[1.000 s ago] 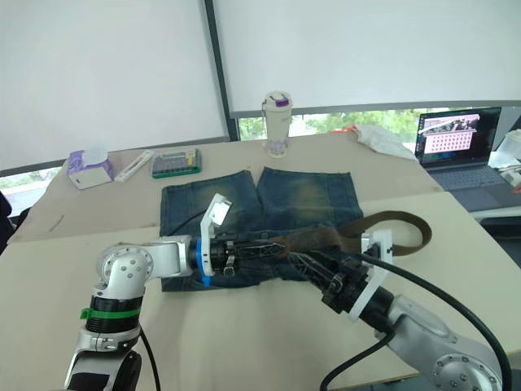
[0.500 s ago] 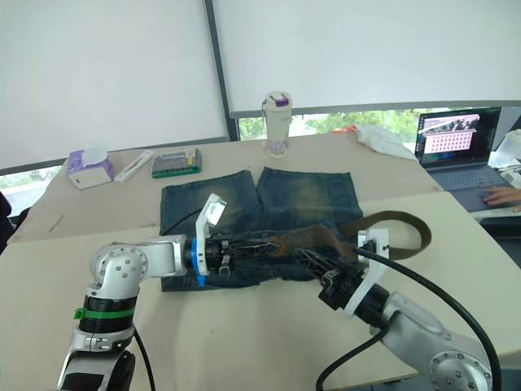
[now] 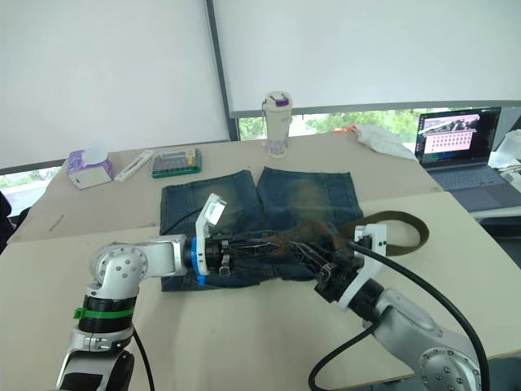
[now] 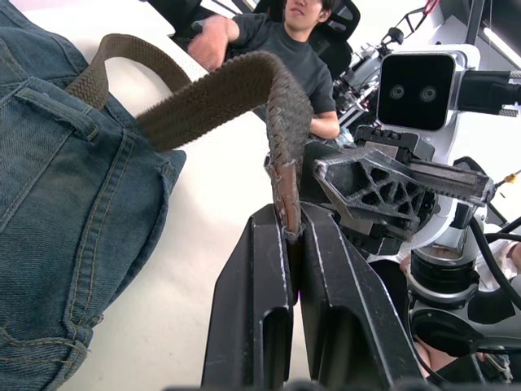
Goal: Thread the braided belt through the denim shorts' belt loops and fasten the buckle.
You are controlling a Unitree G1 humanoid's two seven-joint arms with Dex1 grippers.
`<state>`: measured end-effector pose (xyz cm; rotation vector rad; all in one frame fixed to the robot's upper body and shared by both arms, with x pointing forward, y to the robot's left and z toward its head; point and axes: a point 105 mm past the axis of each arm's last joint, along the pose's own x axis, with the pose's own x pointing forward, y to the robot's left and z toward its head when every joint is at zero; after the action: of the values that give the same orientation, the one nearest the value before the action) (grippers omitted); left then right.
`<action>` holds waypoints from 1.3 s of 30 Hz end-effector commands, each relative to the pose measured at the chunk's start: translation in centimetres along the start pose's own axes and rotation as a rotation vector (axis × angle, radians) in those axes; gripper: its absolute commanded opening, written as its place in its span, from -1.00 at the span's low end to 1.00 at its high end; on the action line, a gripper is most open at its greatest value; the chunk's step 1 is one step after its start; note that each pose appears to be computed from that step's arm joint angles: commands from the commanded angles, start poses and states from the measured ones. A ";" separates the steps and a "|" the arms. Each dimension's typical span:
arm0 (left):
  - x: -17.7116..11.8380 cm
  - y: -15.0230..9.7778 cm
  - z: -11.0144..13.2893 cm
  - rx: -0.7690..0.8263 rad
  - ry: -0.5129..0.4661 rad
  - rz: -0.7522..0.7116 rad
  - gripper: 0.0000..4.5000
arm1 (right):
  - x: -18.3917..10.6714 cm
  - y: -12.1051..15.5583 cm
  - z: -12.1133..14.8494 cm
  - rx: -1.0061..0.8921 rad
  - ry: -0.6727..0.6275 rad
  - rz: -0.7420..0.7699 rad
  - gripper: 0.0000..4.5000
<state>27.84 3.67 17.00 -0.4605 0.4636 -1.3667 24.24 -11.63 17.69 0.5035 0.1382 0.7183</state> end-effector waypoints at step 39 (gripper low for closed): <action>0.1 5.3 -8.1 0.781 0.579 -0.172 -0.96 | -5.7 -3.7 5.9 -0.245 -0.110 -0.437 -1.00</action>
<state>29.52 3.69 7.61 0.6413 0.2549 -1.6051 24.07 -20.97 19.71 0.2846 0.0678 0.2300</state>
